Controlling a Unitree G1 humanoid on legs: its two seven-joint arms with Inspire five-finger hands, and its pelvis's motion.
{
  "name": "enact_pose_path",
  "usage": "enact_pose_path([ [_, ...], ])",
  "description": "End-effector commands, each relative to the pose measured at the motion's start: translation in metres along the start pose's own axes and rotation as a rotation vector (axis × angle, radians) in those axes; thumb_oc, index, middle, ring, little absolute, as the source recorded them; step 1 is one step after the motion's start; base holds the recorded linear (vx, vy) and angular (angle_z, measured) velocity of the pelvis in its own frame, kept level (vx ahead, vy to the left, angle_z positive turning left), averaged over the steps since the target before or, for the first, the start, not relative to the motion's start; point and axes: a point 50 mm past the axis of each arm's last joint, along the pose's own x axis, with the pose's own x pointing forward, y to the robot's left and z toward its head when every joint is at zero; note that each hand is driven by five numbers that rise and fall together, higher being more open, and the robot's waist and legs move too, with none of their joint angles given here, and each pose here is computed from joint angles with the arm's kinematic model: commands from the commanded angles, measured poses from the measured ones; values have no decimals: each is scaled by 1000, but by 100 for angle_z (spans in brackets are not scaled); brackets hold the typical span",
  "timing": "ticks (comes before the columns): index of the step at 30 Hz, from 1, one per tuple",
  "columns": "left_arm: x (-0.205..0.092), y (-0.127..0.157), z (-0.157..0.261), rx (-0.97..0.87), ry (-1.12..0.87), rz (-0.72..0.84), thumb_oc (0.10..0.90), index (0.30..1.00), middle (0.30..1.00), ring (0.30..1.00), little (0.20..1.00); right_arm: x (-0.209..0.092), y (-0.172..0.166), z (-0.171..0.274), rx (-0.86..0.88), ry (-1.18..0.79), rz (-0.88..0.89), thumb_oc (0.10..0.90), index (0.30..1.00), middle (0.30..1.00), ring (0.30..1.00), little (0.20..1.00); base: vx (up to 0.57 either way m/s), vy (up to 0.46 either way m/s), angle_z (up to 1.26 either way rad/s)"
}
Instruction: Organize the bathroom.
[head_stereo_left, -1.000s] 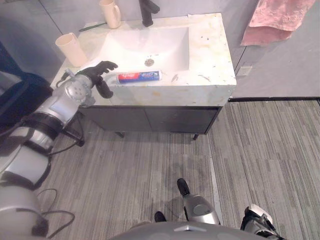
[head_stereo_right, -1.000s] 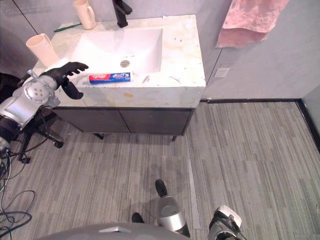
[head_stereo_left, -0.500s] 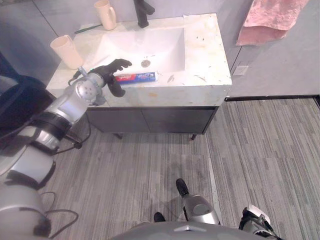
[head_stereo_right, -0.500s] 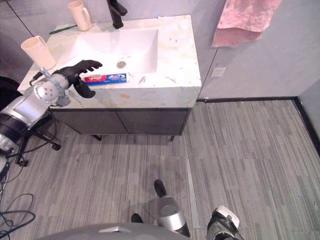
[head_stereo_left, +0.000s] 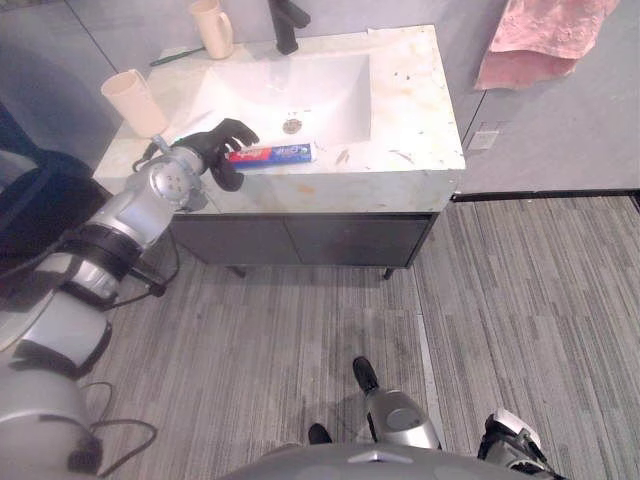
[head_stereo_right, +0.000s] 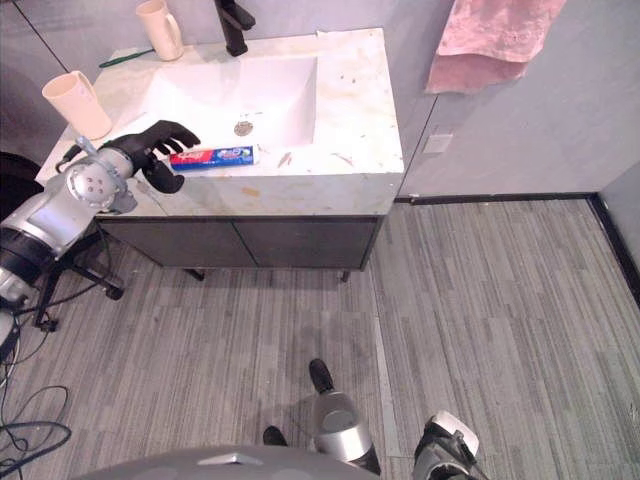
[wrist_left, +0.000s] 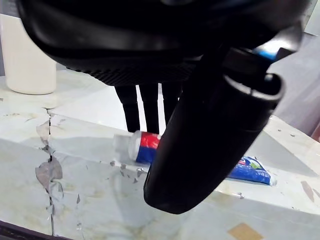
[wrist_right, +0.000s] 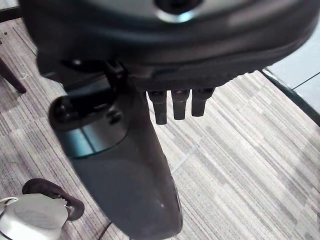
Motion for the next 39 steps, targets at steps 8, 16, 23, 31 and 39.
enact_pose_path([
  [8, -2, 48, 7, 33, -25, 216, 400, 300, 300, 300, 300, 5, -9, -38, -99, 117, -43, 800, 900, 900, 900, 900, 0, 0, 0],
  [16, -3, 47, 7, -16, -22, 251, 400, 300, 300, 300, 300, 4, -6, -40, -96, 120, -46, 800, 900, 900, 900, 900, 0, 0, 0],
  [23, -7, 53, 12, -275, -85, 346, 400, 300, 300, 300, 300, 1, 4, -46, -82, 144, -44, 800, 900, 900, 900, 900, 41, -16, 1],
  [31, -18, 71, 28, -580, -189, 466, 400, 300, 300, 300, 300, -2, 12, -56, -13, 203, -44, 800, 900, 900, 900, 900, 25, -70, 4],
  [39, -29, 89, 33, -706, -233, 482, 400, 300, 300, 300, 300, -3, 9, -76, 128, 317, -69, 800, 900, 900, 900, 900, 37, -74, 3],
])
